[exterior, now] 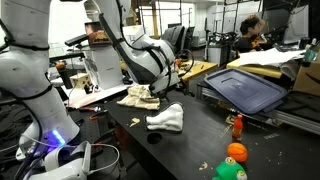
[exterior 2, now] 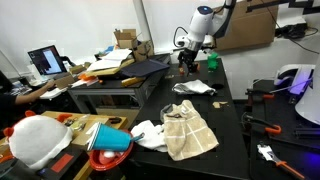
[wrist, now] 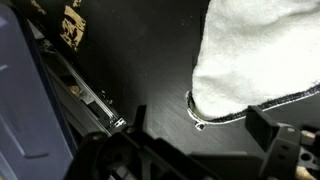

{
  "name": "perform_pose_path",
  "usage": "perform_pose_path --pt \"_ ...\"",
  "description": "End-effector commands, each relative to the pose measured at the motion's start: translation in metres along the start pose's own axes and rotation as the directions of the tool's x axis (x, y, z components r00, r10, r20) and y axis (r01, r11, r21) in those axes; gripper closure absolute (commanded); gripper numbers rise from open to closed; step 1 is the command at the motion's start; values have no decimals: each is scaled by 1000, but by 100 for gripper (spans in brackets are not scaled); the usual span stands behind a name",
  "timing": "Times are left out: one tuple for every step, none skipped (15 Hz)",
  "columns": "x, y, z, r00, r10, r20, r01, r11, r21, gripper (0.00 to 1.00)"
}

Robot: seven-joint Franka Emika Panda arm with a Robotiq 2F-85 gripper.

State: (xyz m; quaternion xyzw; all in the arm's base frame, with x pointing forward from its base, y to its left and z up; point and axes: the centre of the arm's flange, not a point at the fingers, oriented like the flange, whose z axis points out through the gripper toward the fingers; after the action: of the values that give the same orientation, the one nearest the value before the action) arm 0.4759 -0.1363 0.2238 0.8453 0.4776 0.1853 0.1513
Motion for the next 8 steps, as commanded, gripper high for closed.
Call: perform_pose_path --pt "11 46 -7 998 -23 65 19 998 59 0" --pt "7 40 -2 996 -45 81 38 996 85 0" --pt "3 34 3 993 -66 96 55 992 111 0" --pt "-1 28 7 990 -89 106 74 988 137 0" --pt "-4 22 11 988 -108 115 89 983 160 0" --pt "-8 21 11 984 -130 123 106 977 185 0" --pt "-13 23 9 980 -148 135 118 972 204 0" --pt "-17 17 13 975 -165 147 131 967 221 0"
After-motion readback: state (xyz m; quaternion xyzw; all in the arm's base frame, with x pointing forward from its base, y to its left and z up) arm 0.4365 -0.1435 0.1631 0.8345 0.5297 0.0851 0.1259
